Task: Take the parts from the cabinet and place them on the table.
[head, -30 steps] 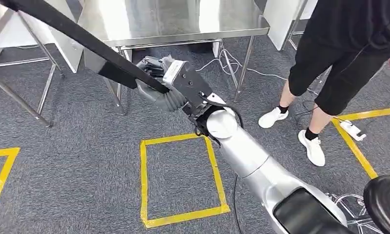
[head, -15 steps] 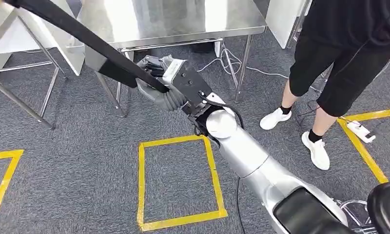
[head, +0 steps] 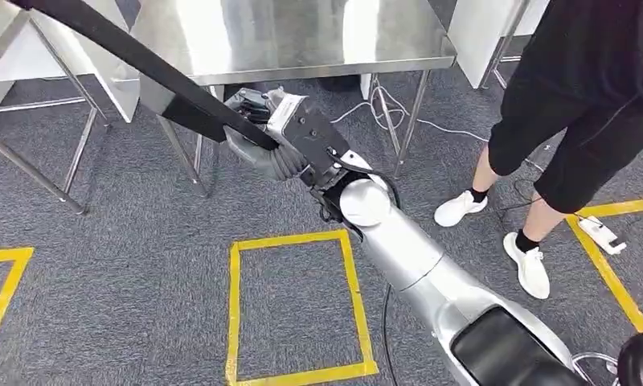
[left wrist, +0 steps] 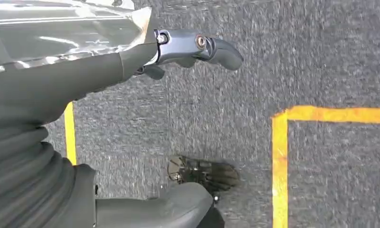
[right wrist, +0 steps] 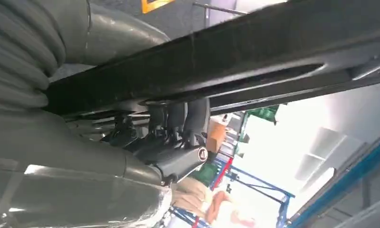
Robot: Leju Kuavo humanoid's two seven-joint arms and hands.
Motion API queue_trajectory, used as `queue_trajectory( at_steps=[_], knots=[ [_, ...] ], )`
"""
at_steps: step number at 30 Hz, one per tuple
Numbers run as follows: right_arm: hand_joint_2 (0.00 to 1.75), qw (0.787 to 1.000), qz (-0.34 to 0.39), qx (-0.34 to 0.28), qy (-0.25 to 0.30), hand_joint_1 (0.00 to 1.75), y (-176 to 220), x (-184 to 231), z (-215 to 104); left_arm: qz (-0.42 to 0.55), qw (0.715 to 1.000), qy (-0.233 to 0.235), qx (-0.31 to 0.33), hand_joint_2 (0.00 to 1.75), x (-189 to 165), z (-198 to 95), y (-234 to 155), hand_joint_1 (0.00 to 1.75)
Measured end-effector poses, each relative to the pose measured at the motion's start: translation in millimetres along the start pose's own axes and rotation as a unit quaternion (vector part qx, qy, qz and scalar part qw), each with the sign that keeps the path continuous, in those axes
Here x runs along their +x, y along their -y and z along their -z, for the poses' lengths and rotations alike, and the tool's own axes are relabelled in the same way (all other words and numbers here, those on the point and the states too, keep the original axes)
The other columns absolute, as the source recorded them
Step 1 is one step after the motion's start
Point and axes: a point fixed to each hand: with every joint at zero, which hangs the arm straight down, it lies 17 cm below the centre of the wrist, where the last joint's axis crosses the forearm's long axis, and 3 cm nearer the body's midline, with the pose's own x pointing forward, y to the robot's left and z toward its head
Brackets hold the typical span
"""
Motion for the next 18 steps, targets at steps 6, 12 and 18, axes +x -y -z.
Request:
queue_trajectory(
  at_steps=[6,12,18],
  knots=[
    [1.75,1.000,-0.002,-0.001,-0.009,1.75,2.3,-8.4,-5.8,0.003,1.000,-0.005,-0.002,1.75,-3.4,-1.1,0.6,0.00],
    [1.75,1.000,-0.001,0.002,-0.004,1.75,-1.6,-2.9,-2.1,0.006,1.000,-0.007,-0.005,1.75,-2.9,-0.7,2.9,0.00],
    [1.75,1.000,0.000,0.003,-0.005,1.75,-3.1,-4.1,-2.5,0.009,1.000,-0.012,-0.005,1.75,-6.8,-2.0,3.0,0.00]
  ],
)
